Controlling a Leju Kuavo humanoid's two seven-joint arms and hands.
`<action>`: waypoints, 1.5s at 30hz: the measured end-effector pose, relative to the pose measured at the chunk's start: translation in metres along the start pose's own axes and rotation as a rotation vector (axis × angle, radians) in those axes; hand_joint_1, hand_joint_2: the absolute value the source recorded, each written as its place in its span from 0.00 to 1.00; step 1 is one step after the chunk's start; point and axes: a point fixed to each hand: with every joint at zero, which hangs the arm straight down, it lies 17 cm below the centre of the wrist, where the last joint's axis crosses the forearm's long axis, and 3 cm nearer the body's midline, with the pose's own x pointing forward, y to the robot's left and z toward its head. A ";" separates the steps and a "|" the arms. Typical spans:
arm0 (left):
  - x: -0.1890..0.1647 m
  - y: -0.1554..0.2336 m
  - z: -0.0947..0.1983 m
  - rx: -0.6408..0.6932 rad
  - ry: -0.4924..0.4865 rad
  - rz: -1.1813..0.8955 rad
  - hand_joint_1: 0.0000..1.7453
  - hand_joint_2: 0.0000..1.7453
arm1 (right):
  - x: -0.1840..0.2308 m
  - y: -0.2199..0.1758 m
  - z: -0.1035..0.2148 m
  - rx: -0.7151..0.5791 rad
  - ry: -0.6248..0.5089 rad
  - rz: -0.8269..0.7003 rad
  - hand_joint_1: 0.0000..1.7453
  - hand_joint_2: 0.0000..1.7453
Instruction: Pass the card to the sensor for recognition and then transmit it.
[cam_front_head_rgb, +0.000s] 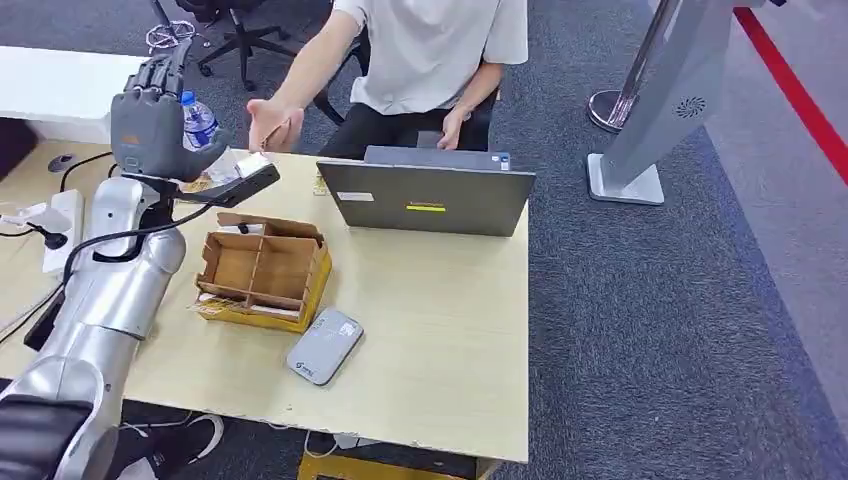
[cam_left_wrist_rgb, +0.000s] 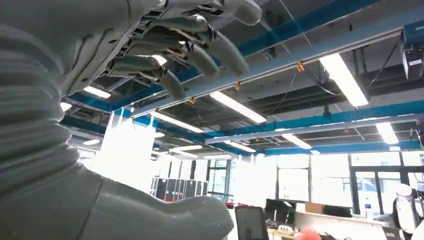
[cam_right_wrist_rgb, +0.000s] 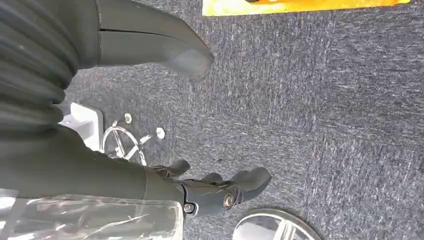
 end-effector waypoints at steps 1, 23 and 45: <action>0.000 0.000 0.000 0.000 0.000 0.000 0.00 1.00 | 0.000 0.000 0.000 0.000 0.000 0.000 0.00 1.00; -0.209 0.068 0.119 0.260 0.334 0.443 0.00 1.00 | -0.017 0.000 0.001 -0.002 0.007 -0.039 0.00 1.00; -0.338 0.016 0.718 1.445 1.767 1.145 0.00 1.00 | 0.004 -0.015 -0.004 -0.004 0.003 0.011 0.00 1.00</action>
